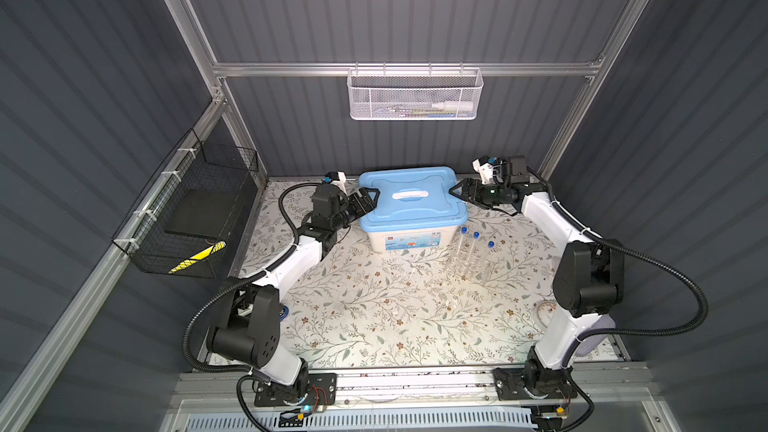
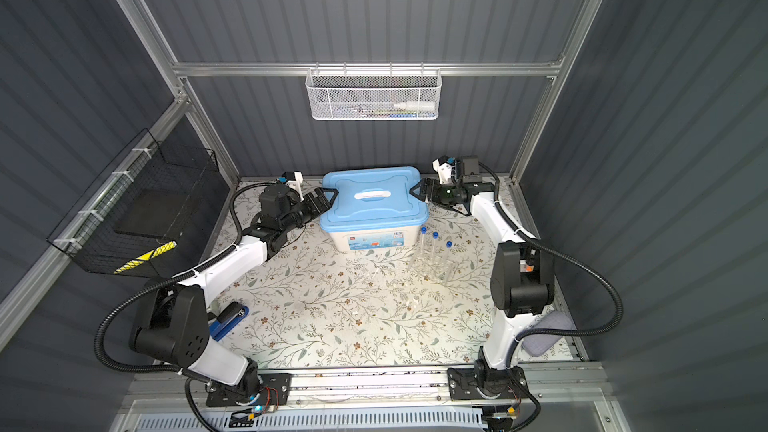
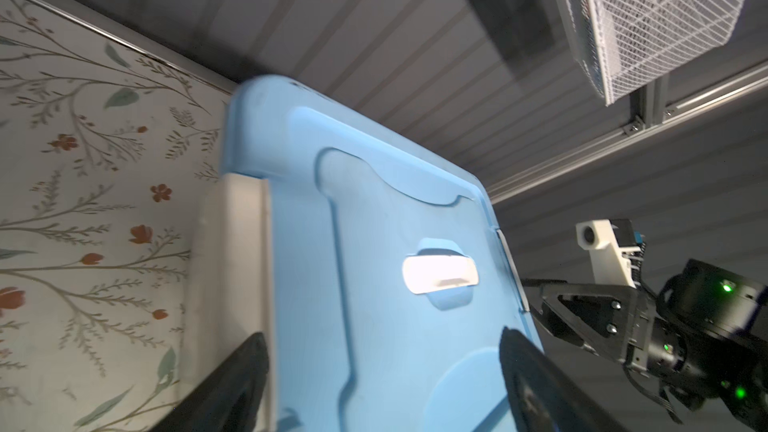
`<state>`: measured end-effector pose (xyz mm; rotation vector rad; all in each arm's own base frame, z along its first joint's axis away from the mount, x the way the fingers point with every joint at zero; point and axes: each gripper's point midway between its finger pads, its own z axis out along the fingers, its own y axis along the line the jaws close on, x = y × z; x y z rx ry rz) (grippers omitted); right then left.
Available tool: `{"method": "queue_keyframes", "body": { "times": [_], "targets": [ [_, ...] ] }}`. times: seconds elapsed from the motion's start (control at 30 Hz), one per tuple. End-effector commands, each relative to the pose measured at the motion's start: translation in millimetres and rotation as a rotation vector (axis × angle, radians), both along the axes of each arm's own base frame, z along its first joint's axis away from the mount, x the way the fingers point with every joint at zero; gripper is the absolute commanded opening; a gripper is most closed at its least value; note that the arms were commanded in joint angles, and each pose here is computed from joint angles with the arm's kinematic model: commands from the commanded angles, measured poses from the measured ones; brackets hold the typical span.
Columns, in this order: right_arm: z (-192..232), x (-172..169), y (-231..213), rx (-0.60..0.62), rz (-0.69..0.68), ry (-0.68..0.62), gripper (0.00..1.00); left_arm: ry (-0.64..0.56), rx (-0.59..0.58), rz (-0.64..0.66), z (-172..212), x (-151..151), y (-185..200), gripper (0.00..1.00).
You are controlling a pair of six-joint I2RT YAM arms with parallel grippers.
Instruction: Organize the chemistry lab equipment
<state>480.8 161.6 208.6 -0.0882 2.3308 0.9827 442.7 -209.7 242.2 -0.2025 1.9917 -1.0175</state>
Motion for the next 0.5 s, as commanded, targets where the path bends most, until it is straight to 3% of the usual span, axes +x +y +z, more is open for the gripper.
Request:
{"method": "queue_keyframes", "body": {
  "times": [0.0,0.33,0.47],
  "targets": [
    [41.1,-15.0,29.7,0.064,0.107,-0.077,0.82,-0.016,-0.007,-0.059,5.8,-2.4,-14.9,0.89],
    [45.7,-15.7,31.1,0.056,0.105,-0.081,0.82,-0.012,-0.007,-0.060,2.4,-2.0,-15.9,0.89],
    [40.6,-14.3,30.1,0.049,0.099,-0.072,0.81,-0.042,0.058,-0.020,14.1,-5.9,-3.4,0.91]
  ]
}}
